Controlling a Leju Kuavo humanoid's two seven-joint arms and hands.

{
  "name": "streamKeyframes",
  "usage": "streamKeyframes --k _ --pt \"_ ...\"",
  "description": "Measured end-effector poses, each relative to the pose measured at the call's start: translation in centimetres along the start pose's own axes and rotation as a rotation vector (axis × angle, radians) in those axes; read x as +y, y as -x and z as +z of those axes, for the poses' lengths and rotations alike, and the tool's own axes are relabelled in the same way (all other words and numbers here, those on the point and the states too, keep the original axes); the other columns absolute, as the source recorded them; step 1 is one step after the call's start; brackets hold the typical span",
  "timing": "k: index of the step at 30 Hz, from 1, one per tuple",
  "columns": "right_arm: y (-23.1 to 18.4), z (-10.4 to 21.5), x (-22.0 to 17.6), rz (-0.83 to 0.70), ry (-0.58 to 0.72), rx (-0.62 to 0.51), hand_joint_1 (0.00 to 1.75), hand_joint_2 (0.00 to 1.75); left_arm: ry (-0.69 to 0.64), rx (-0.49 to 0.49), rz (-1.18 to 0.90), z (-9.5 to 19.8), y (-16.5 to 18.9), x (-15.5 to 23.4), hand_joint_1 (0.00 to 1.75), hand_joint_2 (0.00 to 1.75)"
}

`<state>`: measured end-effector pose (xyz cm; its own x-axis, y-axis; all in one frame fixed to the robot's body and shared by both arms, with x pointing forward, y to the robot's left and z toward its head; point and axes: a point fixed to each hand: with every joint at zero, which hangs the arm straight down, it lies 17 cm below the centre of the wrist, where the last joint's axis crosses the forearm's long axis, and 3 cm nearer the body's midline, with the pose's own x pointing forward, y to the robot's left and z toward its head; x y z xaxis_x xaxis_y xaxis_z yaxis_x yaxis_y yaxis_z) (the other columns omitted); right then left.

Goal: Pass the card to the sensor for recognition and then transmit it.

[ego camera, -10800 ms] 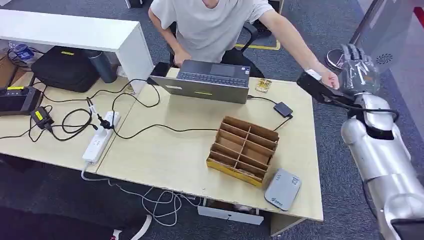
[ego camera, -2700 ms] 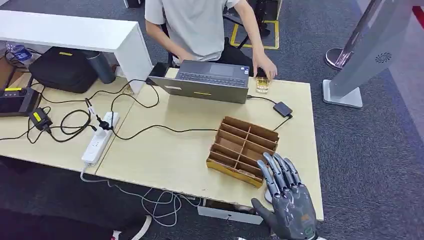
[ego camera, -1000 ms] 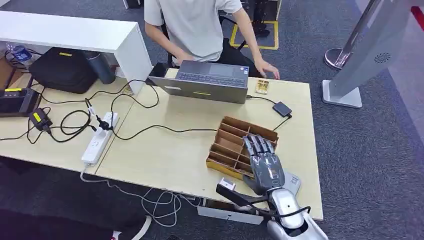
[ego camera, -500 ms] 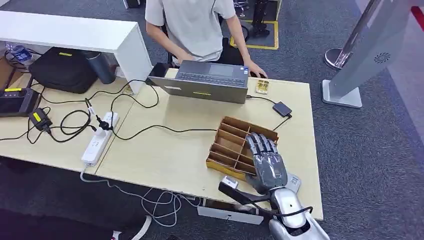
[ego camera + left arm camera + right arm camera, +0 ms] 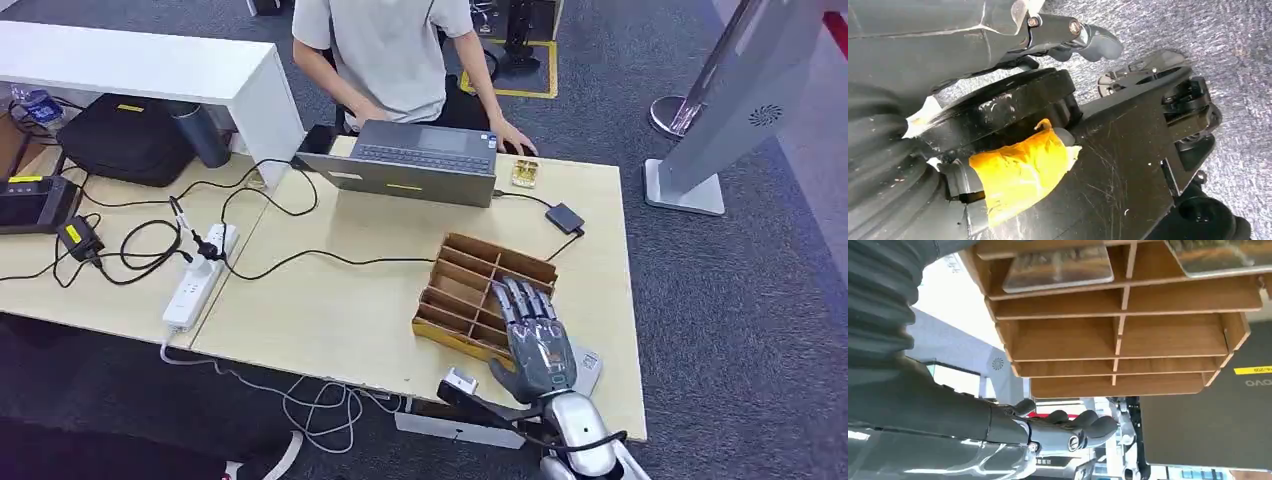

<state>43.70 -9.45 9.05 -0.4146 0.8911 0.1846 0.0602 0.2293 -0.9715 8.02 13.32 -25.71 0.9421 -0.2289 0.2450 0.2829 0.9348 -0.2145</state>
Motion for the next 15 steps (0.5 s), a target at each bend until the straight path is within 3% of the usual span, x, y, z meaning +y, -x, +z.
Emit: streamKeyframes --k 15 --pt "-1.1 3.3 0.7 -0.071 -0.014 -0.018 0.00 1.75 -0.005 0.000 0.009 0.0 0.1 0.1 0.00 1.75"
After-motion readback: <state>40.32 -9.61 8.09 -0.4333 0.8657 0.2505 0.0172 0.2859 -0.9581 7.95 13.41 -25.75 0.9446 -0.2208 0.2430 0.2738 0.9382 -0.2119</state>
